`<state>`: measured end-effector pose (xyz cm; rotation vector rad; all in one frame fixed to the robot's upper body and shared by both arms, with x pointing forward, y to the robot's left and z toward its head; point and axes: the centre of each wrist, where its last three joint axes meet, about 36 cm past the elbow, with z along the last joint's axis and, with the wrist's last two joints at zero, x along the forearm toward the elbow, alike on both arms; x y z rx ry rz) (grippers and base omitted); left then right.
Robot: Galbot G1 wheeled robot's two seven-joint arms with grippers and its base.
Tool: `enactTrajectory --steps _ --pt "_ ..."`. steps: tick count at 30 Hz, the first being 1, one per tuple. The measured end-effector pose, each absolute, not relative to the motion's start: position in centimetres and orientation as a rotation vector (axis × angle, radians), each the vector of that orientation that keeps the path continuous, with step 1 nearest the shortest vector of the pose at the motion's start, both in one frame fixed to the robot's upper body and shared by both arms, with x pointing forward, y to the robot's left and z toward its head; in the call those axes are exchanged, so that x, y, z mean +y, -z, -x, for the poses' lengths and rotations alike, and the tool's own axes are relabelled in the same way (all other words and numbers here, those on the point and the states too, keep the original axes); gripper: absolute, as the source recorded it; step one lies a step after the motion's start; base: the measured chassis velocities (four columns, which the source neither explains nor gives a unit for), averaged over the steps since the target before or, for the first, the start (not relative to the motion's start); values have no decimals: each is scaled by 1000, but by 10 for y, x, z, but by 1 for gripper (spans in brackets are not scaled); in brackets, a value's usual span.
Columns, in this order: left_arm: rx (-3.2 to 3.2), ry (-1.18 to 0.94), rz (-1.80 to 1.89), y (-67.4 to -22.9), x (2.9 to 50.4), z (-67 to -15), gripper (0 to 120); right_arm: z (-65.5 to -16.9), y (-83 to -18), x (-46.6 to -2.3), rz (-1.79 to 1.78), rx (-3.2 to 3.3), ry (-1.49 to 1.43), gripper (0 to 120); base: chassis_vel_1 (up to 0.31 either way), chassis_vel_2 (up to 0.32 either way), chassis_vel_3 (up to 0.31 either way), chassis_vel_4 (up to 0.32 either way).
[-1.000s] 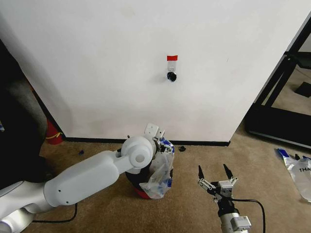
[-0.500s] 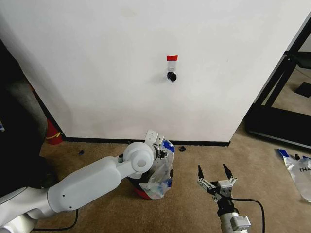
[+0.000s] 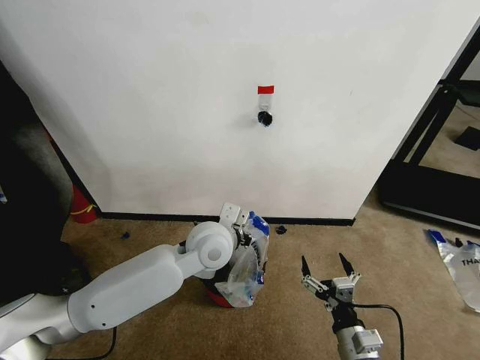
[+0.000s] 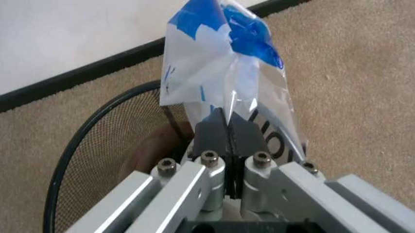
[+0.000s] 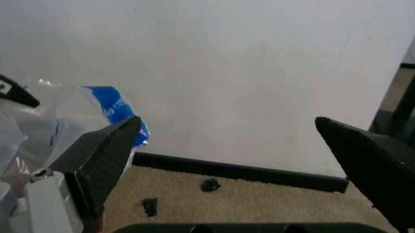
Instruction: Pick up the garbage bag from the wall and place it over the trash bin.
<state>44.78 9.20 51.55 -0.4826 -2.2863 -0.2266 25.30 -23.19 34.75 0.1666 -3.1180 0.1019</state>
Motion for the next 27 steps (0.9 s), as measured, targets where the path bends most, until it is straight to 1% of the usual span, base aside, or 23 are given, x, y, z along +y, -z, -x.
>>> enactTrajectory --steps 8,13,18,27 --pt "-2289 232 504 -518 85 -451 0 -302 -358 -245 -345 -3029 -36 100 0 0 0 0" --pt "-2283 239 533 -518 76 -453 0 -315 -359 -242 -470 -2971 -34 100 0 0 0 0" --pt "-2280 239 518 -515 80 -455 0 -335 -348 -222 -614 -2915 -67 100 0 0 0 0" --pt "-2291 235 503 -519 89 -458 0 -362 -338 -199 -650 -2836 -67 100 0 0 0 0"
